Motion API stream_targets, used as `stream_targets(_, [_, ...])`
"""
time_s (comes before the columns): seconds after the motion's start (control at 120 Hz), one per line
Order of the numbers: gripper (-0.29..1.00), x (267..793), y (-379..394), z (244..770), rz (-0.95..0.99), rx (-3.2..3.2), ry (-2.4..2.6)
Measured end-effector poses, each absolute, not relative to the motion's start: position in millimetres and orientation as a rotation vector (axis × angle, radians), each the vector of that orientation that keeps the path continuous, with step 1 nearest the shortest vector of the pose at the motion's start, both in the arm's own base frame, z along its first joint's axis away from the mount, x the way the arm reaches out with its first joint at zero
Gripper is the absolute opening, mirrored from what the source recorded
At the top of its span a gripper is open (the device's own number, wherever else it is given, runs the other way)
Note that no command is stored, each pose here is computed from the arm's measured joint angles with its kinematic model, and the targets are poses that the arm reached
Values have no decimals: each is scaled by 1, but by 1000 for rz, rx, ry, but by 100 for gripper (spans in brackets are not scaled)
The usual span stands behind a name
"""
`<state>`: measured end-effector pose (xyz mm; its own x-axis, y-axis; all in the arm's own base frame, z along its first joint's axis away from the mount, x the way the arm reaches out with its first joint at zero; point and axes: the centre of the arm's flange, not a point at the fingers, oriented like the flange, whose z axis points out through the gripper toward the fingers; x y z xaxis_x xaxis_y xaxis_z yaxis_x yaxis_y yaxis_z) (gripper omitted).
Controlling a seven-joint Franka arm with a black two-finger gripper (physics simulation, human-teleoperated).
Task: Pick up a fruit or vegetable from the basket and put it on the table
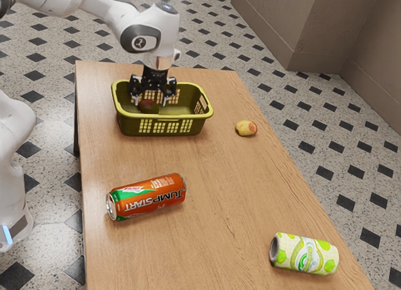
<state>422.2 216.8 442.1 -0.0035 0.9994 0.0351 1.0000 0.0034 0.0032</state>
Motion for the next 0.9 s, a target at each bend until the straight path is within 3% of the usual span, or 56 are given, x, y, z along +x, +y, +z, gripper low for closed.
stream_targets(0.417, [66, 422, 221, 432, -29, -2216, -2210])
stream_targets(0.717, [42, 427, 213, 433, -30, -2251, -2174])
stream_targets(0.9, [37, 429, 209, 435, -32, -2282, -2149])
